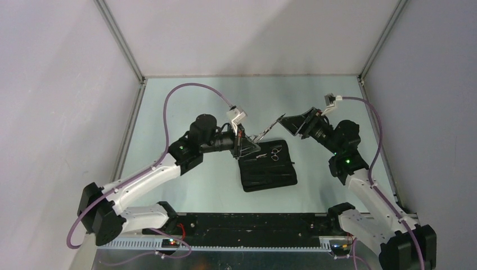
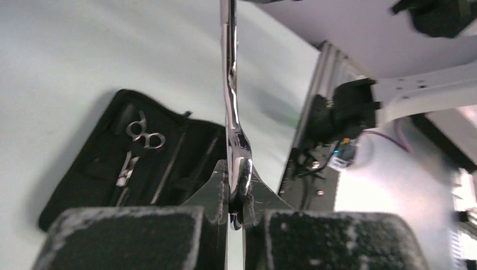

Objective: Sort the hair-cutting tools
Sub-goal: Pick up the scissors from the center of the board.

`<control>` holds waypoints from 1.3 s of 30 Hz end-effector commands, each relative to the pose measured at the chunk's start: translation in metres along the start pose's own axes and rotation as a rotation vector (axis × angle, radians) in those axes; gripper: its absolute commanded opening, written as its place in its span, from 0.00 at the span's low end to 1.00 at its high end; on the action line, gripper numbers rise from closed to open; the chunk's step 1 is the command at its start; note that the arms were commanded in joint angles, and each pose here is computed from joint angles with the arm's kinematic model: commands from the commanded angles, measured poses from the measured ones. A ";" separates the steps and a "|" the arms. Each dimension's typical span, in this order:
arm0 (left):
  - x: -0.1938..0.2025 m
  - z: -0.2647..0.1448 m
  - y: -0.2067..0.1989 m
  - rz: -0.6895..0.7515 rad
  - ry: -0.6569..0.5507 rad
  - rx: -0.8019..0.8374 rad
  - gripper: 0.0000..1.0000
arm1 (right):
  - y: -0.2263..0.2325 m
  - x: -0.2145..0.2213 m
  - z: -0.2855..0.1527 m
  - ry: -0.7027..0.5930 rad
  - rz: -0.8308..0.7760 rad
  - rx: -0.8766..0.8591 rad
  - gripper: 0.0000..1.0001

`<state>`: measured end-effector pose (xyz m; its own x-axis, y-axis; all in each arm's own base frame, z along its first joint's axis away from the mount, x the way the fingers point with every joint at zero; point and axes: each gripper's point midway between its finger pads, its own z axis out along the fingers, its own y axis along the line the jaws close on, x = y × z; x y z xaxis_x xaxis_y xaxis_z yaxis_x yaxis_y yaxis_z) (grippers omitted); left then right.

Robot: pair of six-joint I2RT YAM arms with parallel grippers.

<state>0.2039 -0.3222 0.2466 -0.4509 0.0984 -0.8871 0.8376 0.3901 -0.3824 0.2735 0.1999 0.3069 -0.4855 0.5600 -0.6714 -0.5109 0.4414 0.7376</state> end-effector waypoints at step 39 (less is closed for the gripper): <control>-0.042 -0.004 0.019 0.288 0.041 -0.414 0.73 | -0.010 0.021 0.017 -0.061 0.048 0.198 0.00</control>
<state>0.2270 -0.3085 0.2719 -0.3022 0.2106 -0.9297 0.7319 0.6761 -0.0848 0.2746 0.2199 0.2676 -0.5139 0.5927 -0.6202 -0.3218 0.5370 0.7798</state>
